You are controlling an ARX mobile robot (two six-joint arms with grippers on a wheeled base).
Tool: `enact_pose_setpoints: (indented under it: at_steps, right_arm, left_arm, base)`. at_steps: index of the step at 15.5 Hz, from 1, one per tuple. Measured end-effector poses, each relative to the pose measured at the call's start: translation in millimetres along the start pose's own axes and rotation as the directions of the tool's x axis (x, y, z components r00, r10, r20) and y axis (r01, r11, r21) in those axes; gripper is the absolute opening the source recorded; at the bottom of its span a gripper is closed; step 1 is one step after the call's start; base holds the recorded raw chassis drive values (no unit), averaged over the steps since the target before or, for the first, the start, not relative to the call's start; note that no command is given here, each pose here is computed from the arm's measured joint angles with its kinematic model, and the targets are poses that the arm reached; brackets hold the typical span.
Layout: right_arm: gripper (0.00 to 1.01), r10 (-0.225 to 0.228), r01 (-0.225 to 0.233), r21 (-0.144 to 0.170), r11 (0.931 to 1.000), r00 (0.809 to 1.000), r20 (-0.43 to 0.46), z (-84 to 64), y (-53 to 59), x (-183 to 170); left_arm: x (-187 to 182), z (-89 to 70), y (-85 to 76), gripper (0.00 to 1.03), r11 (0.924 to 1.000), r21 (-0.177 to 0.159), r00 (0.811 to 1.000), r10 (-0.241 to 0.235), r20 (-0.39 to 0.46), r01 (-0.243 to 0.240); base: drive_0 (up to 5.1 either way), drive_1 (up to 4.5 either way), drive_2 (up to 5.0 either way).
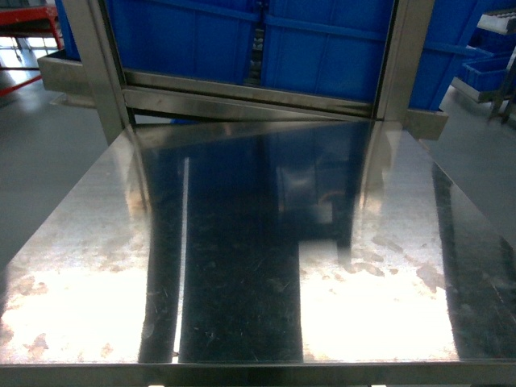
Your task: Pick capacitor and pack into box
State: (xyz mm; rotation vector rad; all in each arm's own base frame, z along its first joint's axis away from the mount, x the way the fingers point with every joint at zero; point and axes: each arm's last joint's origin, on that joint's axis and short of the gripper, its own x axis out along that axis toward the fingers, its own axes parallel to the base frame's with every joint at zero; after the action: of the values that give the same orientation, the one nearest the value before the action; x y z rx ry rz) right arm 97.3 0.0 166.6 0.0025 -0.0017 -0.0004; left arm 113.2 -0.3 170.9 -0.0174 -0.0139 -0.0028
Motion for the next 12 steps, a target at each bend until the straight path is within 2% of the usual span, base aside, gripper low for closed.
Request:
enact_pose_setpoints:
  at_steps: [6, 9, 10, 12]
  right_arm:
    - [0.98, 0.000, 0.000, 0.000, 1.0000, 1.000, 0.000, 0.0, 0.0, 0]
    - [0.98, 0.000, 0.000, 0.000, 1.0000, 1.000, 0.000, 0.0, 0.0, 0]
    - [0.98, 0.000, 0.000, 0.000, 1.0000, 1.000, 0.000, 0.0, 0.0, 0]
    - [0.98, 0.000, 0.000, 0.000, 1.0000, 1.000, 0.000, 0.0, 0.0, 0]
  left_arm:
    - [-5, -0.4, 0.0, 0.43, 1.0000, 0.000, 1.000, 0.000, -0.001, 0.000]
    - [-13, -7.4, 0.1, 0.43, 1.0000, 0.000, 0.998, -0.002, -0.061, 0.002]
    - [-16, -4.2, 0.1, 0.43, 1.0000, 0.000, 1.000, 0.001, -0.019, -0.001]
    - [-16, -4.6, 0.2, 0.43, 1.0000, 0.000, 1.000, 0.001, -0.024, -0.001]
  base:
    - [0.0, 0.00, 0.0]
    - [0.0, 0.00, 0.0]
    - [0.0, 0.00, 0.0]
    - [0.0, 0.00, 0.0]
